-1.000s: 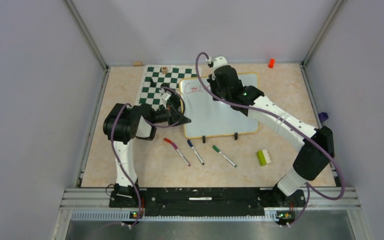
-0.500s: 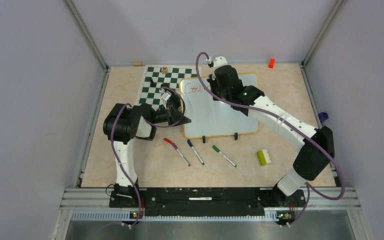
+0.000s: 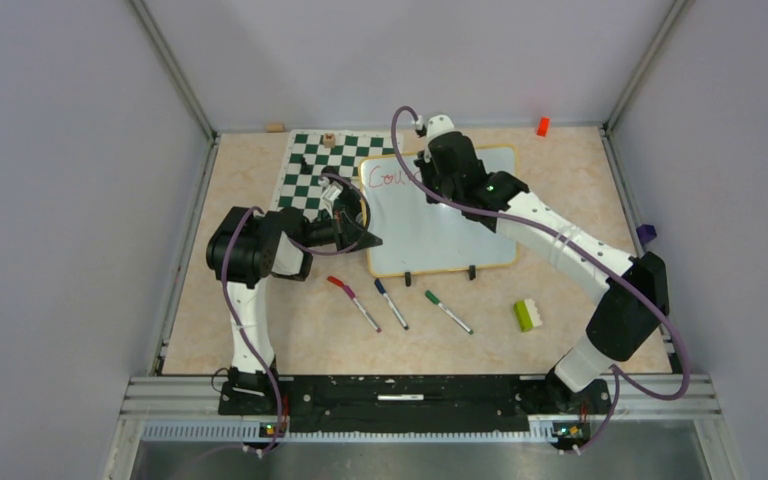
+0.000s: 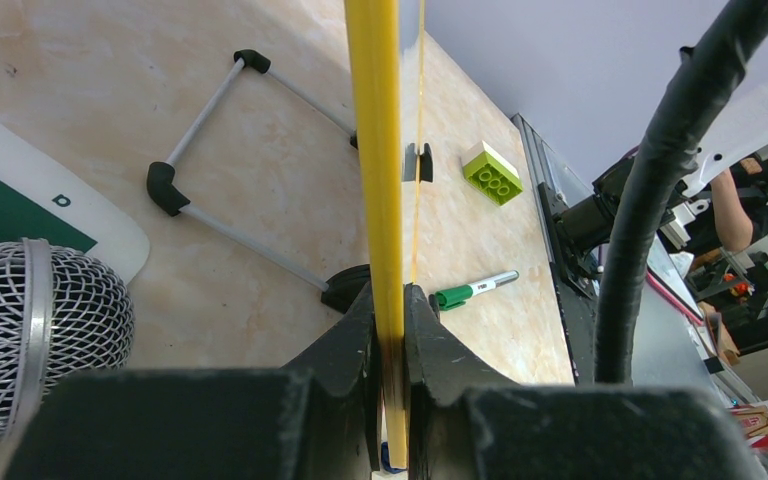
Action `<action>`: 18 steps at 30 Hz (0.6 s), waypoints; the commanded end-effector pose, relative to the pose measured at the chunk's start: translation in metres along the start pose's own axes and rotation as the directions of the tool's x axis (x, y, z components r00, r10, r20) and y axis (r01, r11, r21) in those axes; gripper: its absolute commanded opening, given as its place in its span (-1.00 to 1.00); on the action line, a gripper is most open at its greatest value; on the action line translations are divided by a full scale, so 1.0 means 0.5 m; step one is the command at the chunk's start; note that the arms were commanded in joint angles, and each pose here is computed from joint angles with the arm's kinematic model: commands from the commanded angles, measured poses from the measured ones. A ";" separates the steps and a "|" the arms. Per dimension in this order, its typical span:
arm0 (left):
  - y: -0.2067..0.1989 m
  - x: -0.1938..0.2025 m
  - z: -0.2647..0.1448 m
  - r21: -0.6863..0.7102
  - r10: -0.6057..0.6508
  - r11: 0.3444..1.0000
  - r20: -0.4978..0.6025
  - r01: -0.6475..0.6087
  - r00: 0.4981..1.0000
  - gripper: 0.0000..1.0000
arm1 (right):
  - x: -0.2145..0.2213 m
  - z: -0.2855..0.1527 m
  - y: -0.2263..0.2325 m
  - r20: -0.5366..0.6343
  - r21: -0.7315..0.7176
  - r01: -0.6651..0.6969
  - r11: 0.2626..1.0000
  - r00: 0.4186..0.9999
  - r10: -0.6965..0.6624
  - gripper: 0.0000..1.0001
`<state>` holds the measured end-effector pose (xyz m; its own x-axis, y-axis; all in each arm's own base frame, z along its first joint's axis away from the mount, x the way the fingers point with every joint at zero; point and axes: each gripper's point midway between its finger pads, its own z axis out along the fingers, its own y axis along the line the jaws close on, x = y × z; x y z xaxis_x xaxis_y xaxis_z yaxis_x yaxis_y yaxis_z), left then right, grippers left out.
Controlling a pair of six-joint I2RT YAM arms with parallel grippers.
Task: Write a sentence on the whiteboard
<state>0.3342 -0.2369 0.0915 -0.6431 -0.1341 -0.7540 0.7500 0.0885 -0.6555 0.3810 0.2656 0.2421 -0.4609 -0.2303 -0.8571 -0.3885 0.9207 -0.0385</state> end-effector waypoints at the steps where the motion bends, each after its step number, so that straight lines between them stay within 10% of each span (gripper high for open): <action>1: -0.026 -0.014 0.002 0.047 0.181 0.982 0.005 -0.182 0.983 -0.92 | 0.004 -0.009 -0.059 -0.007 0.120 -0.001 0.993 1.000 0.001 -1.00; 18: -0.026 -0.014 0.002 0.047 0.183 0.982 0.005 -0.183 0.983 -0.92 | -0.040 0.010 -0.060 0.041 0.144 -0.013 0.989 0.999 0.008 -1.00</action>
<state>0.3346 -0.2369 0.0914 -0.6445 -0.1358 -0.7525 0.7483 0.0905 -0.6572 0.3845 0.2578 0.2452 -0.4575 -0.2306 -0.8588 -0.3491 0.9348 -0.0651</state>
